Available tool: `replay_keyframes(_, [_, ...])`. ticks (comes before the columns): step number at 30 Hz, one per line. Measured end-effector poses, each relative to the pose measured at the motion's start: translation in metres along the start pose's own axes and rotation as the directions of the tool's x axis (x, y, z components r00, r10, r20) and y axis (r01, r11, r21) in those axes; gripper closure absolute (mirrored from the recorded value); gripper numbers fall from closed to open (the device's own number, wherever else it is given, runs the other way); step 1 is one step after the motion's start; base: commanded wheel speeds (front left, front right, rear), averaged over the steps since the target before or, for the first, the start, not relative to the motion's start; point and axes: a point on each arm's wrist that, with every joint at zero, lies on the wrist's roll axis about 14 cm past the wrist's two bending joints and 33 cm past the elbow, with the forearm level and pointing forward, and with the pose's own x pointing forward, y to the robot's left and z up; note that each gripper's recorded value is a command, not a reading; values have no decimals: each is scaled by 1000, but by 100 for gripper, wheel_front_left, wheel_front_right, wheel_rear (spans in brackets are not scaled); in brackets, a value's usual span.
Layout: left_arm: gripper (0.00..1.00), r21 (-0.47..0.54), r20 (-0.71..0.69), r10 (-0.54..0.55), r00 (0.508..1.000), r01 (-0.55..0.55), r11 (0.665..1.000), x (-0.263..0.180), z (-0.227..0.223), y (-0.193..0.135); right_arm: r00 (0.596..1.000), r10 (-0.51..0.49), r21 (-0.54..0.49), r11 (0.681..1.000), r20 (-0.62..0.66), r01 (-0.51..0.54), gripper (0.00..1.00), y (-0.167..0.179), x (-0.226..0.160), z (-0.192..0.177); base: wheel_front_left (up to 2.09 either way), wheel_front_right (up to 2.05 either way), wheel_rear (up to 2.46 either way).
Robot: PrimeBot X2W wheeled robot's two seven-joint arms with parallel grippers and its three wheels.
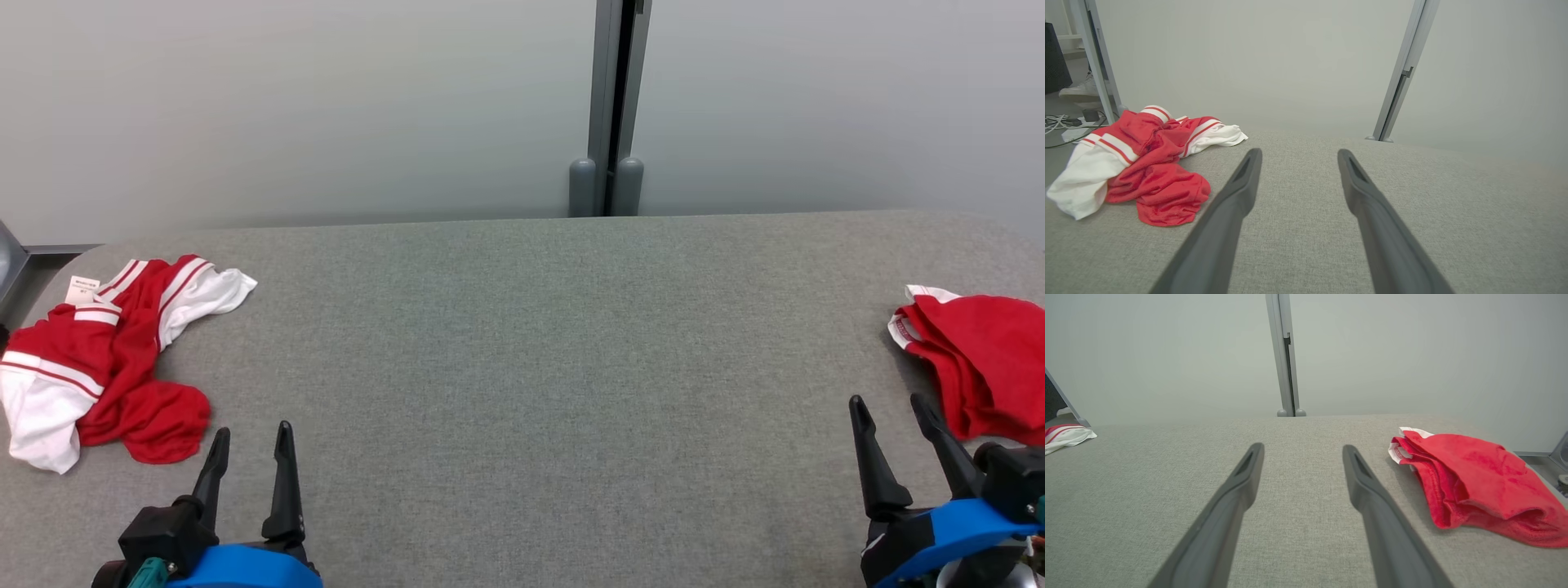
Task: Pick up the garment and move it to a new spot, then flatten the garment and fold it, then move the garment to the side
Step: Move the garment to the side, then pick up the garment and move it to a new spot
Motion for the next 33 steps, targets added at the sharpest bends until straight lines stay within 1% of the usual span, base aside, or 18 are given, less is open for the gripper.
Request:
replay_keyframes(13, [0,-10,-8,-2,1000,2,1000,-4,-4,-2,999,-32,-7,999,-1,32,0,-8,-2,-6,0,0,0])
replay_keyframes(19, [0,-8,-4,23,1000,-23,1000,-10,-3,7,1000,-9,-4,1000,-17,9,0,1,4,-12,0,0,0])
replay_keyframes(22, [0,-8,14,56,998,-56,998,-17,2,17,1000,23,-5,1000,-20,-23,0,12,11,-13,0,0,0])
replay_keyframes(27, [0,-10,41,153,987,-152,988,-40,9,46,993,121,-10,993,-10,-122,0,47,26,-13,0,0,0])
replay_keyframes(28, [0,-13,50,195,980,-195,981,-51,11,59,986,164,-11,986,-8,-164,0,63,32,-13,0,0,0])
replay_keyframes(33, [0,-19,62,296,953,-296,955,-81,12,87,962,274,-11,962,-16,-274,0,106,43,-20,0,0,0])
